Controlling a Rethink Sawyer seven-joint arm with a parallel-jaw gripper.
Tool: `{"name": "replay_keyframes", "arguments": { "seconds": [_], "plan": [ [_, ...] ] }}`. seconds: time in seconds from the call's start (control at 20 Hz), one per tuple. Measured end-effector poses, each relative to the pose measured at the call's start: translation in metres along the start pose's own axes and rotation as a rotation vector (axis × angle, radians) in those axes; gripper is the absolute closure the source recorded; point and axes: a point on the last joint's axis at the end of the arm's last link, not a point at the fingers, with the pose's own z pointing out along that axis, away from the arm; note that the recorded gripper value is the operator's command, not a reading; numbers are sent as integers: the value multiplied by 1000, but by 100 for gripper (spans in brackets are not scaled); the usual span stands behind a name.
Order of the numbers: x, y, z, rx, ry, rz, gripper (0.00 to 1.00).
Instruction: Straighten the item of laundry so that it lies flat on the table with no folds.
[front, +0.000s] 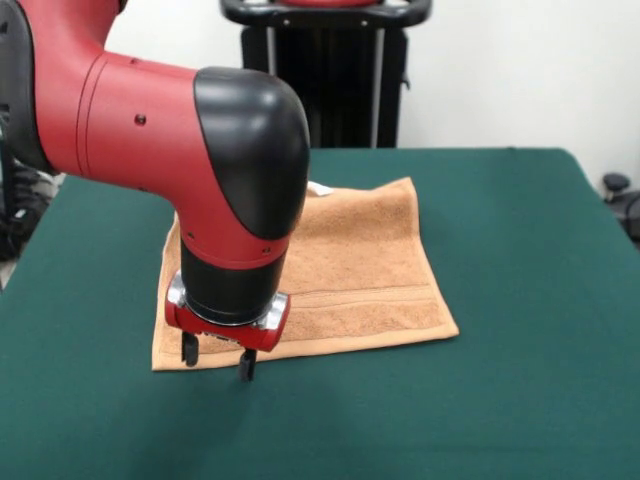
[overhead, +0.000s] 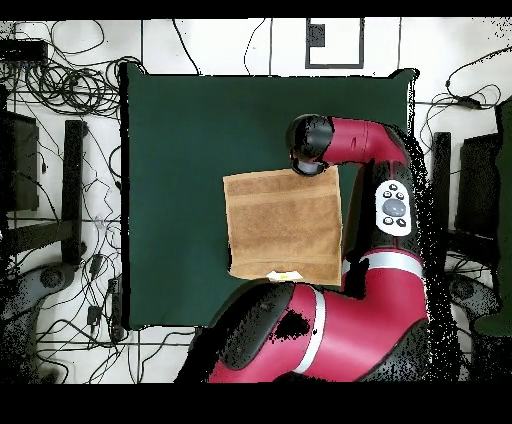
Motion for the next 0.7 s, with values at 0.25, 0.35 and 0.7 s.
{"name": "replay_keyframes", "arguments": {
  "seconds": [0.25, 0.35, 0.7],
  "plan": [
    [1, 1, 3, 0, 4, -1, 0],
    [1, 1, 3, -1, 4, 0, 0],
    [1, 1, 3, -1, 5, -1, 0]
  ]
}}
